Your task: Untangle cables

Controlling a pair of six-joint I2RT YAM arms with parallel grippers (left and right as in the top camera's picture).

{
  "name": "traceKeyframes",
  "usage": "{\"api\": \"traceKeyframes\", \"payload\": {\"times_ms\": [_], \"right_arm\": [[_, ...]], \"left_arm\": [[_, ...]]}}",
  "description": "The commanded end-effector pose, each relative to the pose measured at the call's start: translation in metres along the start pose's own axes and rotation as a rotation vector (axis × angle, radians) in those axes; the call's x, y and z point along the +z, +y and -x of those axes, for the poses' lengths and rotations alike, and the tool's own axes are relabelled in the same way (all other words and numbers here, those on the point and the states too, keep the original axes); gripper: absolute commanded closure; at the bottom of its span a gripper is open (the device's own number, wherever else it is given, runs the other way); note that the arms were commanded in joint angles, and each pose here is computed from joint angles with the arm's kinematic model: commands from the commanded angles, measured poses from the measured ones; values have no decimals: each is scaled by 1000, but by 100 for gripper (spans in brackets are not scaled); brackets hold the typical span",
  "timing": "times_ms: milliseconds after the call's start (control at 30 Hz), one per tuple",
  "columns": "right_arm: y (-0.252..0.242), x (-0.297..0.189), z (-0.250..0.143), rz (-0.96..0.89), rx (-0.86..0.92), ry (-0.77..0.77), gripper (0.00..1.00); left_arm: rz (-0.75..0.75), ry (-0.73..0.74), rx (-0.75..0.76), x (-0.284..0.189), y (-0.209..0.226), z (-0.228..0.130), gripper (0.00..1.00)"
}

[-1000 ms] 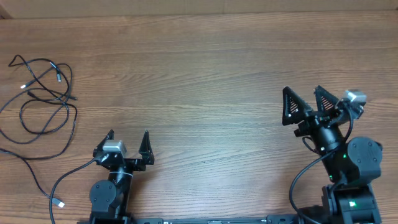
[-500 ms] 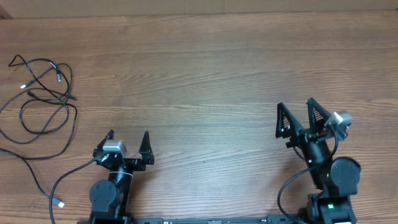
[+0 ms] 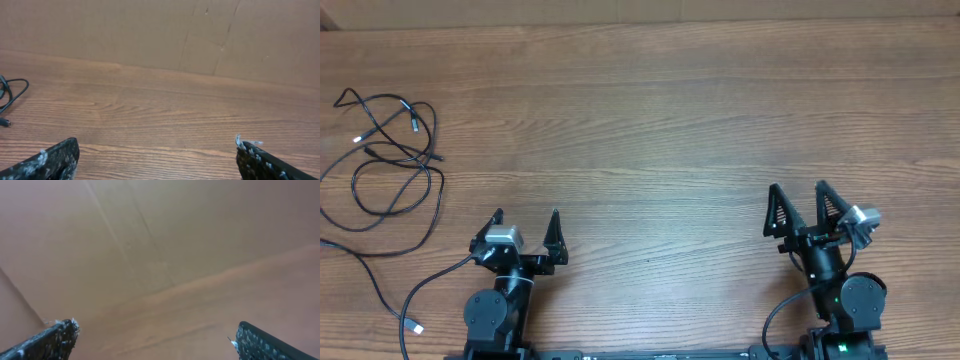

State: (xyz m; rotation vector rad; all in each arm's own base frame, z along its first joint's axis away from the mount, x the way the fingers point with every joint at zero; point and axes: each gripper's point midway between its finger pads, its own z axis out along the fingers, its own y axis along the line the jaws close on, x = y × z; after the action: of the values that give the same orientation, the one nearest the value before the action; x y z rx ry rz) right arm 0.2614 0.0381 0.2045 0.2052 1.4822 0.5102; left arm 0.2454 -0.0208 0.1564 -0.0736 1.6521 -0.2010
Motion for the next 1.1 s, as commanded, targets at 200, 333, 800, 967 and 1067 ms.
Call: {"api": "traceKeyframes", "payload": {"times_ms": [200, 333, 800, 967, 1067], "right_arm": [[-28, -17, -28, -128, -170, 105, 0], [-28, -21, -26, -124, -253, 98, 0], [-25, -22, -25, -105, -331, 95, 0], [-25, -22, -25, -106, -333, 96, 0], [-25, -22, -25, -106, -334, 96, 0]], "left_arm": [[17, -5, 22, 0, 4, 0, 0], [17, -5, 22, 0, 4, 0, 1], [17, -5, 22, 0, 4, 0, 0], [17, -5, 22, 0, 4, 0, 0], [17, -5, 22, 0, 4, 0, 0]]}}
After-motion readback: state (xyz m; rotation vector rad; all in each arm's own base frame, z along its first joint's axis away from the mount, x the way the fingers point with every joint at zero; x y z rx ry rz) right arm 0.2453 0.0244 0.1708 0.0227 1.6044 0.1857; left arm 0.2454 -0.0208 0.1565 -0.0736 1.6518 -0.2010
